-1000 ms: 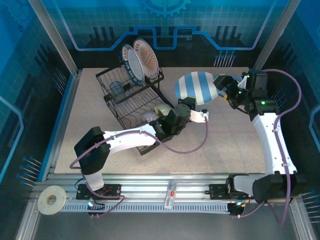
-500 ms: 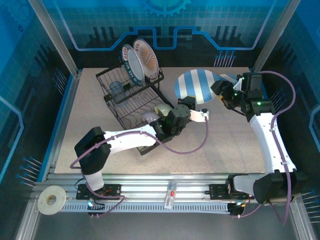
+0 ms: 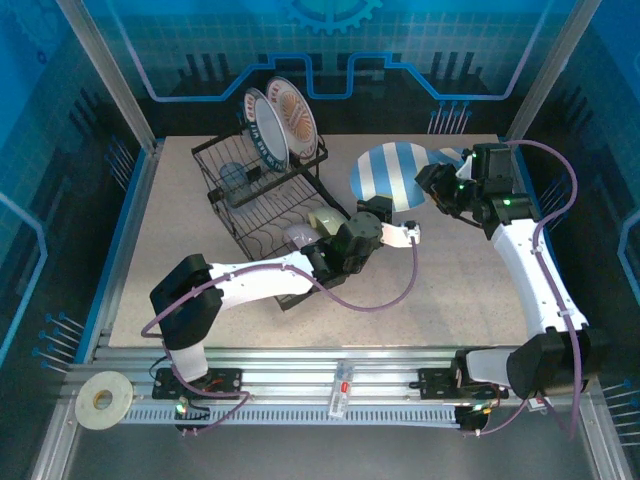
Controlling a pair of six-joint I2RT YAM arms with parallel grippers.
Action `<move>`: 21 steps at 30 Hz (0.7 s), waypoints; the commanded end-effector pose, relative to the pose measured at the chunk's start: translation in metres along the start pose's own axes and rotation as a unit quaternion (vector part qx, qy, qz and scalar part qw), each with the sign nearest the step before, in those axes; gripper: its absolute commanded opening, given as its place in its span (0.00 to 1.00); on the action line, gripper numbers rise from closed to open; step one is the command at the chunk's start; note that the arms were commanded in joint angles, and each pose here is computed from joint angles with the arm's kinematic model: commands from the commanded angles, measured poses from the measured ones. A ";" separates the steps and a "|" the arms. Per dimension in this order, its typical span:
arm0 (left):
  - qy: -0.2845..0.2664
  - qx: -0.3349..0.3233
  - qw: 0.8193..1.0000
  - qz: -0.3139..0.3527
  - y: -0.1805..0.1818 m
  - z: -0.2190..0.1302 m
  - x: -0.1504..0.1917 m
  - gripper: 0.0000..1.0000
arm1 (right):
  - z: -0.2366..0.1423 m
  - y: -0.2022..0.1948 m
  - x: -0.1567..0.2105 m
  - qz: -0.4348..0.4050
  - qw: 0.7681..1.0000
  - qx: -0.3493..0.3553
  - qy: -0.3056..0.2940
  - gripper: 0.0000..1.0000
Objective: Unload the mixed dishes from the dish rack
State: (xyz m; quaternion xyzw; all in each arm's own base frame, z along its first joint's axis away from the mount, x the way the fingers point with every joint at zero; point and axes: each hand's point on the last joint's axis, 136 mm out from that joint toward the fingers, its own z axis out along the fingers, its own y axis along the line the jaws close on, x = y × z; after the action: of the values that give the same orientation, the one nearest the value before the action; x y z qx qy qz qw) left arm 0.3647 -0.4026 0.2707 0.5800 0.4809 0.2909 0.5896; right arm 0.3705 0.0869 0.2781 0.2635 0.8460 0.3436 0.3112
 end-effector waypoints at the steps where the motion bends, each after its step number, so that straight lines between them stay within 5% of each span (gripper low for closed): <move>1: 0.005 -0.024 1.000 -0.020 0.010 -0.001 -0.001 0.00 | 0.003 0.000 0.002 0.003 1.000 0.002 -0.003 0.40; 15: 0.012 -0.022 0.999 -0.033 0.011 0.000 0.000 0.00 | 0.005 -0.002 0.008 0.021 1.000 -0.010 0.000 0.23; 21: 0.022 -0.017 0.998 -0.049 0.012 0.002 0.002 0.00 | 0.007 -0.001 0.012 0.026 0.999 -0.022 0.009 0.42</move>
State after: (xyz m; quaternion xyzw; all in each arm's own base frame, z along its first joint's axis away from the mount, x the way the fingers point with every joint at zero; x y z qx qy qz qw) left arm 0.3664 -0.4010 0.2598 0.5757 0.4992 0.2861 0.5810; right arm 0.3729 0.0896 0.2653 0.2845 0.8368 0.3571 0.3020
